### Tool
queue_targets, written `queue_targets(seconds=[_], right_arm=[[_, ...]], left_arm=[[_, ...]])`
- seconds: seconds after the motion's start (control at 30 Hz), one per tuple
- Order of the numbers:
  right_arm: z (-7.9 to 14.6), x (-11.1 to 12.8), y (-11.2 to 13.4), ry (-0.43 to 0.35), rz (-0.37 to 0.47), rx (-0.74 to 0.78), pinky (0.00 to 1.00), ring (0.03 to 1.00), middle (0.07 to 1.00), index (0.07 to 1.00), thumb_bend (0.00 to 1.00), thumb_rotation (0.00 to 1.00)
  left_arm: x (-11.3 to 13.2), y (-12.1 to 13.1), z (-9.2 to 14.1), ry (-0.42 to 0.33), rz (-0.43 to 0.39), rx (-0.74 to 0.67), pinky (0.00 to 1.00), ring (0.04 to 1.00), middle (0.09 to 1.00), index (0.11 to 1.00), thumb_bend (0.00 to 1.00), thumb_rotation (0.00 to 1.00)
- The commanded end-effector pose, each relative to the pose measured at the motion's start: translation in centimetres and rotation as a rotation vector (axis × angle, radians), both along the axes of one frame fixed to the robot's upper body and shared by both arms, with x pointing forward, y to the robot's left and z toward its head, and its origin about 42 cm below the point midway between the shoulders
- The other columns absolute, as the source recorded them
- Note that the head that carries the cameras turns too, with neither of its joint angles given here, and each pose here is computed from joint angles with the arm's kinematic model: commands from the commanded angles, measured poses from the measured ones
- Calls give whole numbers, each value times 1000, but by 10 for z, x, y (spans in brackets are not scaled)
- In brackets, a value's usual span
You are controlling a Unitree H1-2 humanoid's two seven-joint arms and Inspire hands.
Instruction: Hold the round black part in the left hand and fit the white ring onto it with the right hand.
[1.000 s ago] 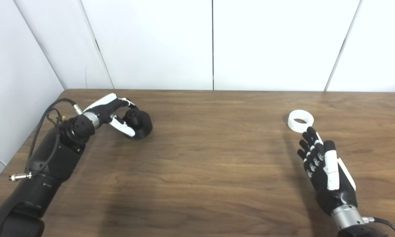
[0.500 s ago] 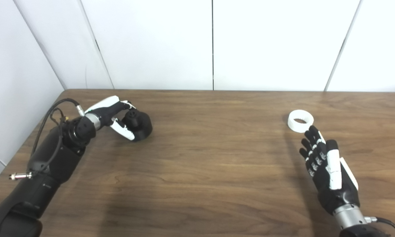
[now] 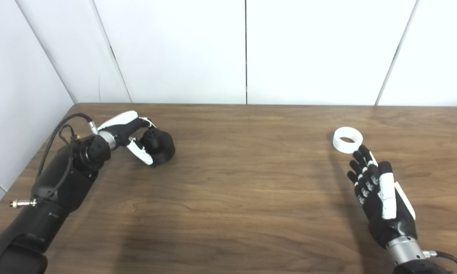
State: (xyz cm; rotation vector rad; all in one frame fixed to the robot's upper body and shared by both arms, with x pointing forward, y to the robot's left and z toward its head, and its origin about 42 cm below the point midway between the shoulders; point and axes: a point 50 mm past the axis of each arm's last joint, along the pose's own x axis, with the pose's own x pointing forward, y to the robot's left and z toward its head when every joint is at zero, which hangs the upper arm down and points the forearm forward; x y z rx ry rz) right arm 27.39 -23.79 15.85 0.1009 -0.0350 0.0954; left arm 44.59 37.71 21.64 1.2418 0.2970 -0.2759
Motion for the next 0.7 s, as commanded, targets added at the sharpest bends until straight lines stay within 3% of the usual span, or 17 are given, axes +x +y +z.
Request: queue_targets(seconds=[0.0,0.27,0.67], right_arm=[[18,7,3,-91,21,5,1000,1000,1000,1000,674,1000],[19,8,4,-94,21,2,1000,1000,1000,1000,691,1000],[20,7,5,-92,30,5,1000,1000,1000,1000,690,1000]], left_arm=[[7,7,33,-109,-11,43,1000,1000,971,688,955,114],[3,6,31,-122,-34,21,1000,1000,925,645,932,106],[-7,1,28,-149,-72,18,1000,1000,935,657,923,107]])
